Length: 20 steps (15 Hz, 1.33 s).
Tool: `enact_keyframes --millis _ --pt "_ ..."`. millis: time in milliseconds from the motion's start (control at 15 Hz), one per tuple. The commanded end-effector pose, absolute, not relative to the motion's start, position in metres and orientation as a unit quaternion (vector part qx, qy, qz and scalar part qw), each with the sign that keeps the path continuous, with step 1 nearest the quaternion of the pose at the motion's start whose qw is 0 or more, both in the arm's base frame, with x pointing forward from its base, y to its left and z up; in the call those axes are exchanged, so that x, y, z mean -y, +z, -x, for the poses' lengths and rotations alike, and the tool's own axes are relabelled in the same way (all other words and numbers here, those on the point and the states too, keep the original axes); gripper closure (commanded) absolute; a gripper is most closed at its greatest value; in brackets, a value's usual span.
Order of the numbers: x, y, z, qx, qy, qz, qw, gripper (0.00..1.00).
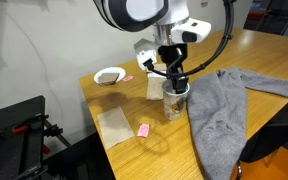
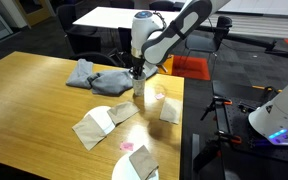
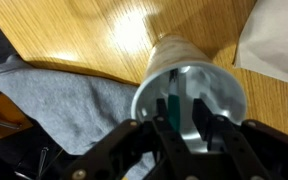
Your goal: Pick the marker from the cup and put it on the table
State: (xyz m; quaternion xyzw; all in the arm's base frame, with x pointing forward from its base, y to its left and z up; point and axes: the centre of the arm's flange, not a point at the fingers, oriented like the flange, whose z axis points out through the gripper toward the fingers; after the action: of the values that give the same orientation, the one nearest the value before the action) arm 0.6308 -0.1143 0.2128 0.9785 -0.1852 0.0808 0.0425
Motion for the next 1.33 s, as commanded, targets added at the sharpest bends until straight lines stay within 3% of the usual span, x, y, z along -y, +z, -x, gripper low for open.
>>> enact_keyframes --millis 0,1000,1067,1133,1267 --pt "0.117 0.209 -0.641 0.175 0.081 -0.980 0.046 0.66" --pt "0.110 0.202 -0.649 0.170 0.100 -0.978 0.065 0.69" --pt "0.109 0.202 -0.648 0.169 0.101 -0.978 0.067 0.72" --pt "0.109 0.201 -0.648 0.167 0.102 -0.978 0.069 0.93" --pt "0.106 0.202 -0.647 0.163 0.104 -0.979 0.072 0.97"
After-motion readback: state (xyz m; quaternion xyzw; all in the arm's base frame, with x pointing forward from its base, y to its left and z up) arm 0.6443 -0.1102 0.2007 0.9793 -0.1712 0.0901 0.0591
